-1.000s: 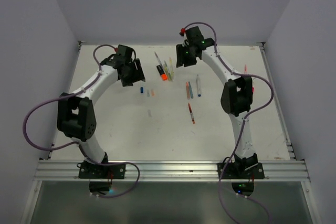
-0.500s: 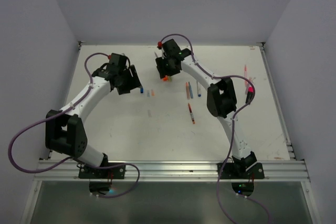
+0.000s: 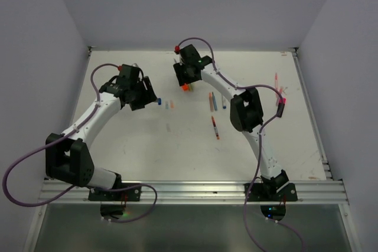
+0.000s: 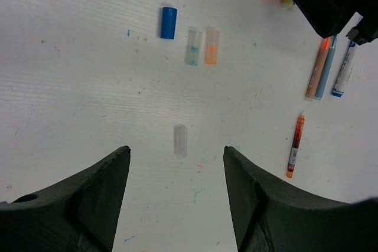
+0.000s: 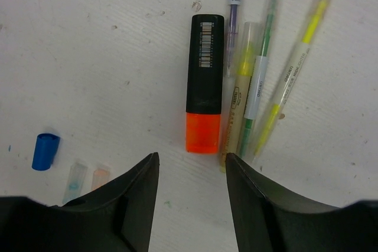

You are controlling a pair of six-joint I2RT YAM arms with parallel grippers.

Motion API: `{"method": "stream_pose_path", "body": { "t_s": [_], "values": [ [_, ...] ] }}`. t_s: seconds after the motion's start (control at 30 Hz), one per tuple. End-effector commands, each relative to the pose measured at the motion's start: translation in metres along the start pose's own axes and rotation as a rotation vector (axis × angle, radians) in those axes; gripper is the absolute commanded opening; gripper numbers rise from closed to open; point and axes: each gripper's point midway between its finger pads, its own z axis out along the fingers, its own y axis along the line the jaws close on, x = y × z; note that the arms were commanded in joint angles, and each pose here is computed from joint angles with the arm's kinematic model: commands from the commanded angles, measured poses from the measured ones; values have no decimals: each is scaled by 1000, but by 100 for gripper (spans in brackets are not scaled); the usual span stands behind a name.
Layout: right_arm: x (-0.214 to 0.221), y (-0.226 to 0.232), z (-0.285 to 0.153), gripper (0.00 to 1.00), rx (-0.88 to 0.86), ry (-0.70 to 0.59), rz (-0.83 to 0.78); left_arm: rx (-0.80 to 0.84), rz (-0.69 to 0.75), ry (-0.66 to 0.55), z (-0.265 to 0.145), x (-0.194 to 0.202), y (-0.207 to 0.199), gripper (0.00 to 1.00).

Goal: Open the pen caps

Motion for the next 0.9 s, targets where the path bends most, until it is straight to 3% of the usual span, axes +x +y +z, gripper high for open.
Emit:
{"method": "stream_pose_path", "body": {
  "t_s": [0.0, 0.87],
  "values": [
    [-21, 6, 2, 52, 19, -84, -26, 17, -23, -53, -12, -7, -1, 68],
    [4, 5, 28, 48, 76, -29, -32, 34, -2, -57, -18, -2, 1, 68]
  ]
}}
